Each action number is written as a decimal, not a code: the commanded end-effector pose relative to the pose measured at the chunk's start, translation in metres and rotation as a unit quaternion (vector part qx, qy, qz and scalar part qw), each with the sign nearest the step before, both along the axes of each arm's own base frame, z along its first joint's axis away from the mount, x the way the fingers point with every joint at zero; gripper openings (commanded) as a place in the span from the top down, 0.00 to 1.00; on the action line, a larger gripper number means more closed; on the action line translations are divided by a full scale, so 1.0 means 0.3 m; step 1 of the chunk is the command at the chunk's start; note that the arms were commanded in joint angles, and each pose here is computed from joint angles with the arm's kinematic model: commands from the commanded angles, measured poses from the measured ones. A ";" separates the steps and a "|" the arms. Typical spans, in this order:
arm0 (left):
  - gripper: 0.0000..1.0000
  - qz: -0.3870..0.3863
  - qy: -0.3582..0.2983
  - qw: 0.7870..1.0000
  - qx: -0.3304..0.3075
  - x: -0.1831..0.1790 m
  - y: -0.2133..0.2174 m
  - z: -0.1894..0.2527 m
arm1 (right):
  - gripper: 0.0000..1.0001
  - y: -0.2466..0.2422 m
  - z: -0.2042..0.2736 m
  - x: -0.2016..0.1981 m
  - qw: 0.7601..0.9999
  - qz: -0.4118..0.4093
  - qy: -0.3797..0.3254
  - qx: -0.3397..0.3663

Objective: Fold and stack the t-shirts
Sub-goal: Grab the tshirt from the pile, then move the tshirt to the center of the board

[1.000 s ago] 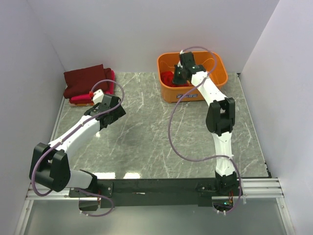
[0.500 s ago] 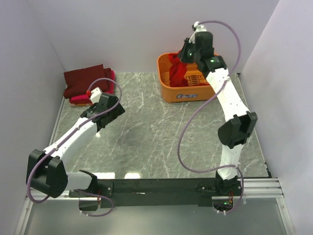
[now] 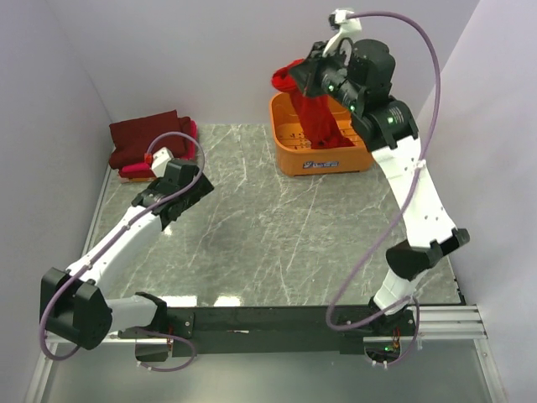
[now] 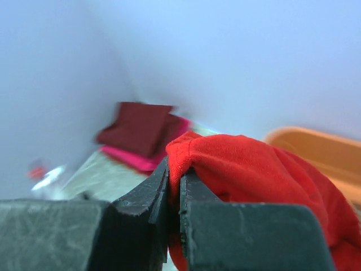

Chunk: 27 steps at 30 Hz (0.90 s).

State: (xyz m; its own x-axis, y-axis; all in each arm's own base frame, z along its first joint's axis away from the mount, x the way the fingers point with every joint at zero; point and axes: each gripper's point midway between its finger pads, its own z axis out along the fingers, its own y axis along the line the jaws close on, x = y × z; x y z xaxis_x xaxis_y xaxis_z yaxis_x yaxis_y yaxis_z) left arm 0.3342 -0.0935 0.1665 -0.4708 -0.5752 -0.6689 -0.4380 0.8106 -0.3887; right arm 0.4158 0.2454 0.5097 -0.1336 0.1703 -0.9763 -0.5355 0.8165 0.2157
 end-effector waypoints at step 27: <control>0.01 -0.016 0.008 0.998 -0.068 -0.196 0.003 -0.078 | 1.00 -0.286 -0.671 -0.307 0.963 -0.211 0.144 0.089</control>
